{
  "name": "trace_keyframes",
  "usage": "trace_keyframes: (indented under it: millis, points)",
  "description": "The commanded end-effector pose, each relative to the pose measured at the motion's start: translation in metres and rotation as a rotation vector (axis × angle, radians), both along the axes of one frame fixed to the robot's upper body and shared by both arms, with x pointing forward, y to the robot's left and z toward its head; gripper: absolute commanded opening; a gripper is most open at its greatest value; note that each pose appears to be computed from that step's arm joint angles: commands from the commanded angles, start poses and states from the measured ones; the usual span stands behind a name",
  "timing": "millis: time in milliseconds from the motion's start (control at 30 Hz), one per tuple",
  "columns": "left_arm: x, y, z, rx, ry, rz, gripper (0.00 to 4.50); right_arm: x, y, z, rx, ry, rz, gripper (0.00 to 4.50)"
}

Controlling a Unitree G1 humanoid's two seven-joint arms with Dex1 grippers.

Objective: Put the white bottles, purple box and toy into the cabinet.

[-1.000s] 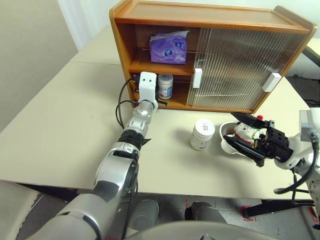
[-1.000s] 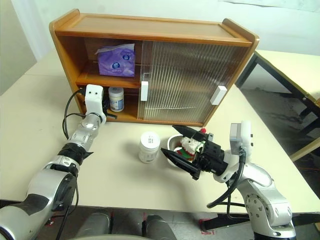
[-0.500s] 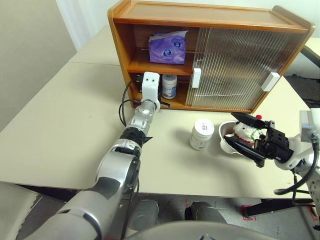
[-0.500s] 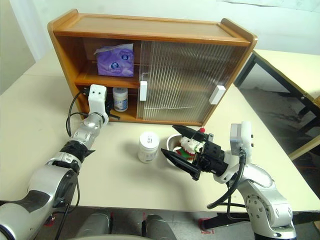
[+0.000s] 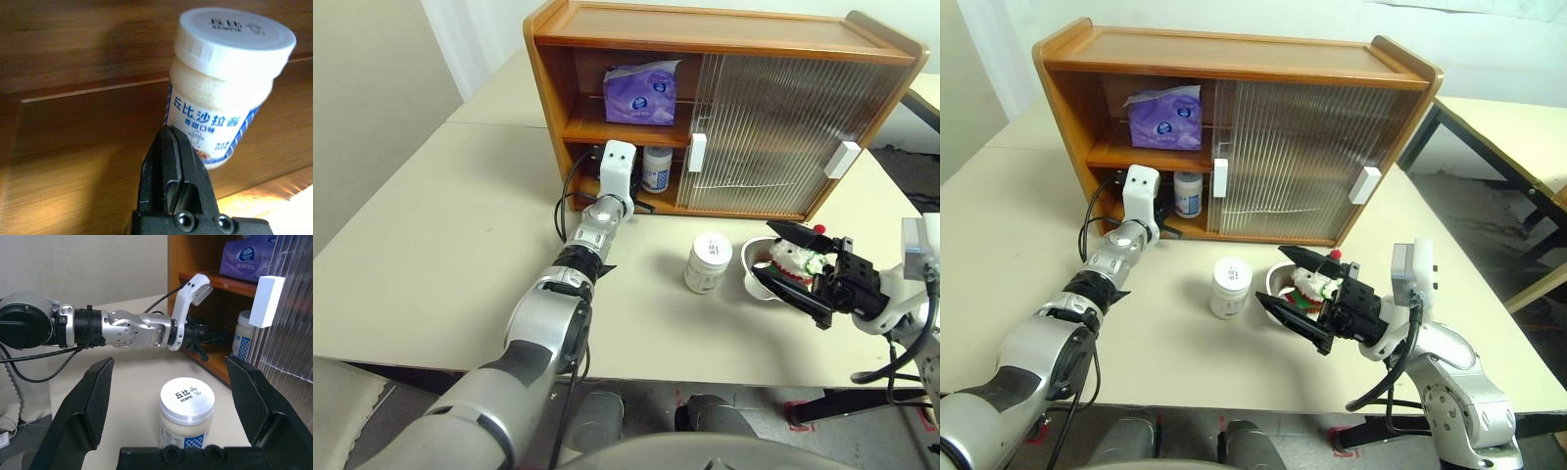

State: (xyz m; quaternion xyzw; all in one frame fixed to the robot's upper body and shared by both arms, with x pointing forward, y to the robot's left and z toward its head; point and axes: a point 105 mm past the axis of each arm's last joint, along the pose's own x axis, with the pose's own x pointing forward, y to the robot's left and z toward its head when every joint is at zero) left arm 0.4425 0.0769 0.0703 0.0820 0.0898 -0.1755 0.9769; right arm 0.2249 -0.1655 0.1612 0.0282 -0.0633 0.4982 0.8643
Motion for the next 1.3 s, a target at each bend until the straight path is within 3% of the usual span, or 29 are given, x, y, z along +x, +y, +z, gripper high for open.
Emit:
trace_keyframes:
  millis: [33, 433, 733, 867, 1000, 1067, 1200, 1233, 1300]
  points:
    - [-0.001, -0.013, 0.003, 0.003, -0.003, -0.054, 0.01, -0.001, -0.002, 0.004, -0.016, -0.014, -0.008, 4.5]
    - [0.0, -0.006, 0.004, -0.004, -0.008, -0.056, 0.01, -0.002, -0.003, 0.005, -0.023, -0.014, -0.018, 4.5]
    - [-0.025, 0.022, 0.009, -0.15, -0.052, -0.203, 0.01, -0.002, -0.006, 0.003, -0.025, -0.004, -0.013, 4.5]
    - [-0.047, 0.024, 0.01, -0.27, 0.018, -0.335, 0.83, -0.001, -0.008, 0.003, -0.025, -0.011, 0.001, 4.5]
    - [-0.08, 0.02, 0.014, -0.291, 0.082, -0.541, 2.18, 0.002, -0.009, 0.004, -0.022, -0.017, 0.009, 4.5]
    - [-0.09, 0.023, 0.019, -0.262, 0.069, -0.611, 2.91, 0.002, -0.01, 0.003, -0.024, -0.013, 0.008, 4.5]
    - [-0.116, 0.027, 0.009, -0.055, 0.061, -0.821, 4.22, 0.005, -0.015, -0.001, -0.04, 0.014, -0.035, 4.5]
    - [-0.121, 0.028, 0.006, -0.033, 0.069, -0.861, 4.47, 0.005, -0.016, -0.002, -0.047, 0.022, -0.044, 4.5]
    - [-0.127, 0.027, 0.003, -0.024, 0.078, -0.917, 4.47, 0.006, -0.019, -0.003, -0.065, 0.032, -0.054, 4.5]
